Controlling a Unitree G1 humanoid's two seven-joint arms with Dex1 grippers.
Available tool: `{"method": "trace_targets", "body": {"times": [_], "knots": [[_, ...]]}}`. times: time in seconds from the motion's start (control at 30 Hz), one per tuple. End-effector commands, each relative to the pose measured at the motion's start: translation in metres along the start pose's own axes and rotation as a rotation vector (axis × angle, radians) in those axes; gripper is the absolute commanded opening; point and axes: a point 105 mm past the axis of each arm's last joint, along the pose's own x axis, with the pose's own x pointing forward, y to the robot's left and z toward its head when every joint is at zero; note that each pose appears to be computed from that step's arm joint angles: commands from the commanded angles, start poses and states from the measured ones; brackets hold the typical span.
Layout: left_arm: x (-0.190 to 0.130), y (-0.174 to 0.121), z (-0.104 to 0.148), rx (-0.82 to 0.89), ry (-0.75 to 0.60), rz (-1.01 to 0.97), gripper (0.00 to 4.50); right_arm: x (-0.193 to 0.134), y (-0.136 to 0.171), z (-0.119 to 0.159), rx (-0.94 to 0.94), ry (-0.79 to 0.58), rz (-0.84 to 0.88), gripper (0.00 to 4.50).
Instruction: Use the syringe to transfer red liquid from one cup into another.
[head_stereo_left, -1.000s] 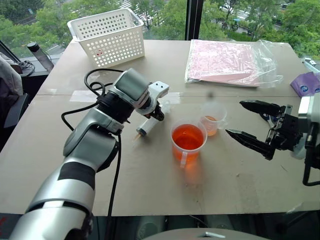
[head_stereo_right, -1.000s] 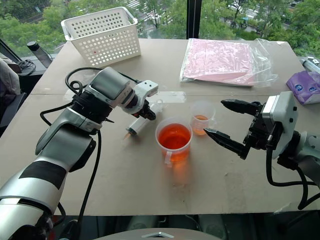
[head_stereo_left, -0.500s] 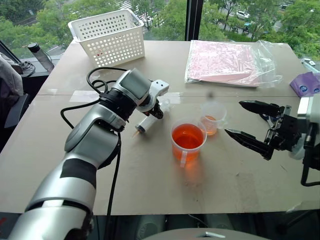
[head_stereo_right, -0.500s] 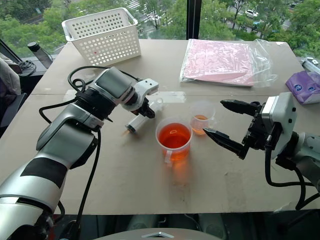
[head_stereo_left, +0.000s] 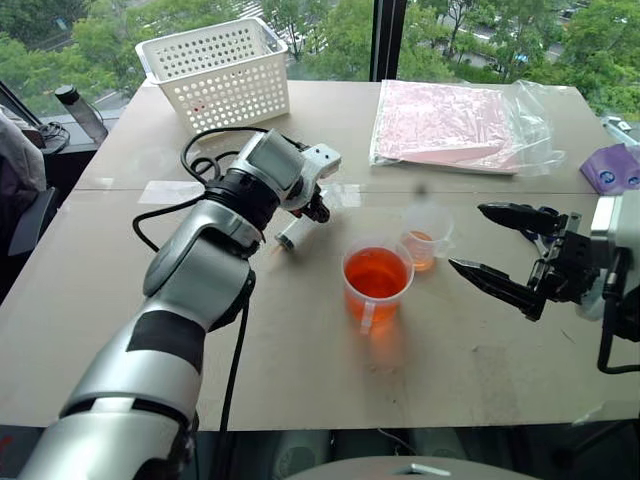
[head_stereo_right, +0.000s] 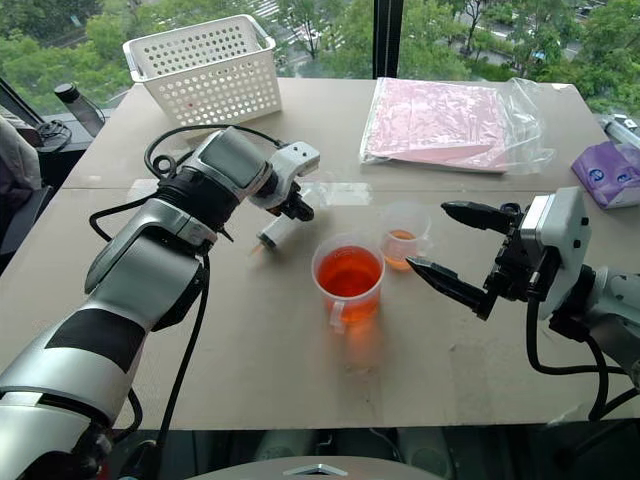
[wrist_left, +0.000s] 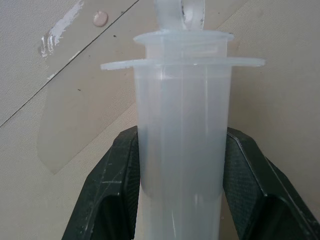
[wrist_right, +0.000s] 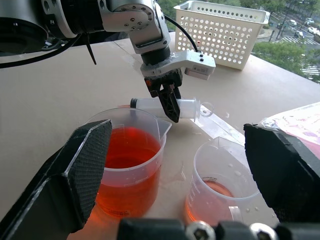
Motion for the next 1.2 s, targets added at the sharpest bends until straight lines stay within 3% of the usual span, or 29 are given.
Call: {"method": "trace_targets", "body": {"times": [0.03, 0.17, 0.33, 0.47, 0.6, 0.73, 0.9, 1.07, 1.2], "knots": [[-0.011, 0.002, 0.008, 0.015, -0.042, 0.015, 1.68, 0.0, 0.003, 0.01, -0.041, -0.039, 0.008, 4.5], [-0.013, 0.003, 0.008, 0.012, -0.057, 0.02, 1.41, 0.001, 0.002, 0.01, -0.043, -0.04, 0.014, 4.5], [-0.03, 0.007, 0.036, 0.01, -0.286, 0.01, 1.41, 0.002, 0.002, 0.011, -0.045, -0.045, 0.018, 4.5], [-0.055, 0.005, 0.065, 0.061, -0.58, 0.015, 1.41, 0.003, 0.001, 0.013, -0.048, -0.047, 0.022, 4.5], [-0.081, -0.005, 0.074, -0.109, -0.847, -0.197, 1.41, 0.003, -0.002, 0.016, -0.051, -0.052, 0.024, 4.5], [-0.102, -0.018, 0.068, -0.123, -1.024, -0.322, 1.41, 0.005, -0.004, 0.018, -0.045, -0.067, 0.027, 4.5], [-0.101, -0.022, 0.033, -0.2, -1.121, -0.402, 1.41, 0.01, -0.005, 0.021, -0.043, -0.081, 0.039, 4.5], [-0.09, -0.004, 0.007, -0.244, -1.1, -0.284, 1.41, 0.011, -0.006, 0.02, -0.039, -0.077, 0.048, 4.5], [-0.099, 0.003, -0.001, -0.122, -1.082, -0.211, 1.41, 0.012, -0.008, 0.02, -0.036, -0.078, 0.054, 4.5]]}}
